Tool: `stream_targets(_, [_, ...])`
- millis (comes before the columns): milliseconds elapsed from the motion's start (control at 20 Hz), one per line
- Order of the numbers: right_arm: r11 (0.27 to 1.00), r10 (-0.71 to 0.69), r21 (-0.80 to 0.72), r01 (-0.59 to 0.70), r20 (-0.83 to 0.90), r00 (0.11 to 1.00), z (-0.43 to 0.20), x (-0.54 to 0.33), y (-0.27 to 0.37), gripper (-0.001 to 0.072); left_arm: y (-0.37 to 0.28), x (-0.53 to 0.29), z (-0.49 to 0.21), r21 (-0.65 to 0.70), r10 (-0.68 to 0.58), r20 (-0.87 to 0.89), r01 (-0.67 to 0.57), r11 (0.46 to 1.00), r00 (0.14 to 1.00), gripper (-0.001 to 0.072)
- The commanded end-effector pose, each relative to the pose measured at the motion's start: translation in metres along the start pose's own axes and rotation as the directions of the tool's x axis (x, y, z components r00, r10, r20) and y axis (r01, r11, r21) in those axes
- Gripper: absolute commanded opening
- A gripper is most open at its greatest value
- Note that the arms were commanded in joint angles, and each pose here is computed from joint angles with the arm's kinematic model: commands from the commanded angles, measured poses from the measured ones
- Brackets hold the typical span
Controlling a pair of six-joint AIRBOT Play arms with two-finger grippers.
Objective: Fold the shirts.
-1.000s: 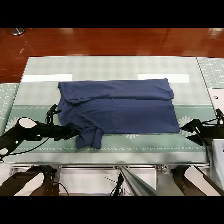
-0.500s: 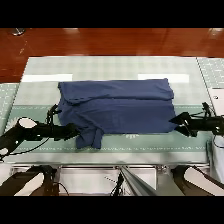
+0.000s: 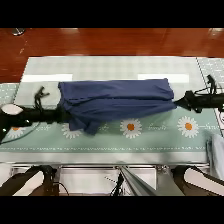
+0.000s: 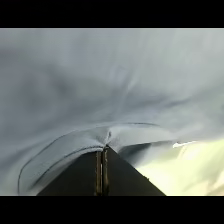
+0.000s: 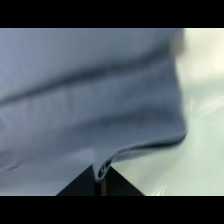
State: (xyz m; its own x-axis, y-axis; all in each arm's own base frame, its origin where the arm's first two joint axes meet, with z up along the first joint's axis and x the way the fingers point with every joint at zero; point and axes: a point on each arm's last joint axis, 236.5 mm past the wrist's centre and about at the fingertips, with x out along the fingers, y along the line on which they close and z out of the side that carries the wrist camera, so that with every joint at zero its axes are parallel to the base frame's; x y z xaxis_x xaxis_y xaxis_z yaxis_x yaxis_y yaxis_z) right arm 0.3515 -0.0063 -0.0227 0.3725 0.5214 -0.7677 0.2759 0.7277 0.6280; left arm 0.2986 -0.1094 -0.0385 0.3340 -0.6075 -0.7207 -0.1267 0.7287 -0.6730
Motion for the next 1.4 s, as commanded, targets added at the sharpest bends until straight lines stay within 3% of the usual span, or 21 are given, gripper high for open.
stream_targets(0, [0.999, 0.025, -0.029, -0.024, 0.043, 0.999, 0.032, -0.01, 0.017, 0.002, -0.016, -0.027, 0.076, -0.033, -0.014, 0.184, 0.02, 0.999, 0.983, 0.0015])
stream_targets(150, [0.996, 0.085, -0.003, -0.084, 0.059, 0.995, 0.055, 0.005, 0.023, 0.002, -0.021, -0.012, 0.117, -0.04, -0.019, 0.169, 0.026, 0.999, 0.985, 0.0015])
stream_targets(300, [0.995, 0.087, -0.042, -0.086, 0.022, 0.996, 0.073, 0.034, 0.035, 0.002, -0.023, 0.012, 0.152, -0.069, -0.033, 0.129, 0.043, 0.997, 0.991, 0.0015])
stream_targets(600, [0.995, 0.094, 0.026, -0.095, 0.02, 0.995, 0.118, 0.071, 0.031, 0.0035, -0.011, 0.055, 0.183, -0.087, -0.048, 0.007, 0.048, 0.995, 0.999, 0.0016])
stream_targets(650, [0.995, 0.096, 0.033, -0.097, 0.024, 0.995, 0.121, 0.077, 0.03, 0.0221, -0.01, 0.06, 0.184, -0.085, -0.048, 0.0, 0.047, 0.995, 0.999, 0.0122])
stream_targets(700, [0.994, 0.099, 0.041, -0.101, 0.033, 0.995, 0.125, 0.081, 0.028, 0.0513, -0.009, 0.064, 0.184, -0.086, -0.048, -0.005, 0.047, 0.995, 0.999, 0.0511])
stream_targets(750, [0.994, 0.098, 0.035, -0.1, 0.055, 0.994, 0.13, 0.082, 0.027, 0.0624, -0.01, 0.061, 0.186, -0.082, -0.049, -0.002, 0.049, 0.995, 0.999, 0.0703])
stream_targets(900, [0.994, 0.097, 0.039, -0.102, 0.102, 0.99, 0.151, 0.054, 0.014, 0.0623, 0.013, 0.015, 0.196, -0.121, 0.009, -0.039, -0.013, 0.993, 0.999, 0.07])
stream_targets(1100, [0.99, 0.065, 0.116, -0.074, 0.086, 0.994, 0.153, 0.017, -0.032, 0.0622, 0.104, -0.083, 0.144, -0.132, 0.304, -0.242, -0.342, 0.93, 0.921, 0.07])
stream_targets(1250, [0.992, 0.018, 0.124, -0.015, -0.028, 0.999, 0.129, 0.034, -0.055, 0.0621, 0.128, -0.107, 0.125, -0.229, 0.384, -0.129, -0.405, 0.885, 0.914, 0.07])
stream_targets(1350, [0.992, 0.045, 0.119, -0.032, -0.108, 0.993, 0.112, 0.057, -0.048, 0.0621, 0.118, -0.097, 0.118, -0.257, 0.363, 0.018, -0.347, 0.902, 0.932, 0.07])
